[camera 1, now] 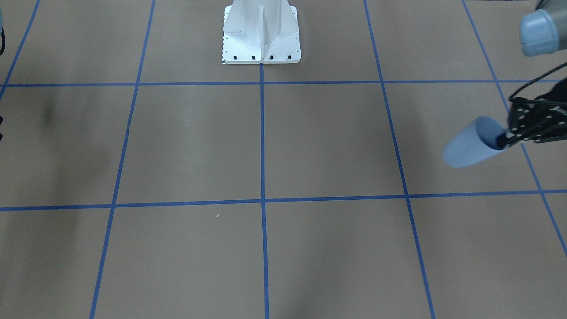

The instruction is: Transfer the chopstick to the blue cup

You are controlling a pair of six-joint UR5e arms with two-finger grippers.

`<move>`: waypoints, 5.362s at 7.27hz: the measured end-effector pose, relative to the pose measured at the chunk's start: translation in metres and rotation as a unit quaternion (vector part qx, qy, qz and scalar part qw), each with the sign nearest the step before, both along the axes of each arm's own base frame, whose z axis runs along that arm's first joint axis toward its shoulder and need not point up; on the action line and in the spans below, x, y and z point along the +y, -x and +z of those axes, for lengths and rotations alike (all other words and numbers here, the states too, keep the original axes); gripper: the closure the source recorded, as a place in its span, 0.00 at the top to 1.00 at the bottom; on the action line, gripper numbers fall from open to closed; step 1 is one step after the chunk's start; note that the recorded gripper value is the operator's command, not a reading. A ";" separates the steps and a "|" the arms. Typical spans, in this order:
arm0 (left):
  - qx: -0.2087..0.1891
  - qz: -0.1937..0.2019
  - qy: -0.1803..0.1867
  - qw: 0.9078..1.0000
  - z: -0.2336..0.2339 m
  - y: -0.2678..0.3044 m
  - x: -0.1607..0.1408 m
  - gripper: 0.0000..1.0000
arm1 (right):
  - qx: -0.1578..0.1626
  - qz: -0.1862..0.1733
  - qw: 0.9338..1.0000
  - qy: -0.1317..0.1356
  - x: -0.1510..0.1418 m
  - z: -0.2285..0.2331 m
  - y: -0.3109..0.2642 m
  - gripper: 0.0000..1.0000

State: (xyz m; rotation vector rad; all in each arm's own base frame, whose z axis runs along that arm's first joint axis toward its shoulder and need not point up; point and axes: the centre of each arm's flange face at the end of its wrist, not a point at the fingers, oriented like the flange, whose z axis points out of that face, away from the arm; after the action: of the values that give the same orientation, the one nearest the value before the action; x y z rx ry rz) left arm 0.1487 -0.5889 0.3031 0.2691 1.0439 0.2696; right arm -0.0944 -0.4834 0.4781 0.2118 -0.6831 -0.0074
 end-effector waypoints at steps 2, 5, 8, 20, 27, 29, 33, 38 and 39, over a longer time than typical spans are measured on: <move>-0.019 -0.027 0.024 0.999 -0.092 -0.141 0.024 0.00 | 0.001 -0.001 1.000 0.002 -0.001 0.002 0.001 1.00; -0.050 -0.066 0.043 0.996 -0.151 -0.312 0.093 0.00 | 0.000 -0.002 1.000 0.002 -0.002 0.001 0.004 1.00; -0.075 -0.056 0.037 0.995 -0.155 -0.402 0.158 0.02 | -0.004 0.003 1.000 0.008 -0.003 -0.004 0.014 1.00; -0.077 -0.015 -0.032 0.996 -0.003 -0.063 -0.003 0.99 | 0.022 -0.009 1.000 -0.018 -0.008 0.033 -0.062 1.00; -0.173 0.070 -0.110 0.976 0.259 0.199 -0.046 0.99 | -0.001 0.180 0.983 0.039 -0.022 0.140 -0.148 0.93; -0.169 0.071 -0.108 0.977 0.266 0.200 -0.040 0.99 | -0.019 0.230 0.972 0.049 -0.027 0.156 -0.143 0.89; -0.166 0.072 -0.103 0.978 0.272 0.199 -0.035 0.99 | -0.015 0.240 0.969 0.057 -0.028 0.160 -0.126 0.09; -0.165 0.069 -0.101 0.979 0.270 0.199 -0.035 0.99 | -0.029 0.253 0.967 0.028 -0.020 0.134 -0.142 0.00; -0.165 0.069 -0.100 0.979 0.270 0.199 -0.035 0.99 | -0.034 0.265 0.963 0.019 -0.015 0.124 -0.158 0.00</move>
State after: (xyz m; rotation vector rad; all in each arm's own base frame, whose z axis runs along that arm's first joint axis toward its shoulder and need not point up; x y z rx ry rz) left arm -0.0499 -0.6242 0.5730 0.3214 0.7066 0.5276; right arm 0.0637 -0.4979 0.6017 0.3546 -0.6764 0.5279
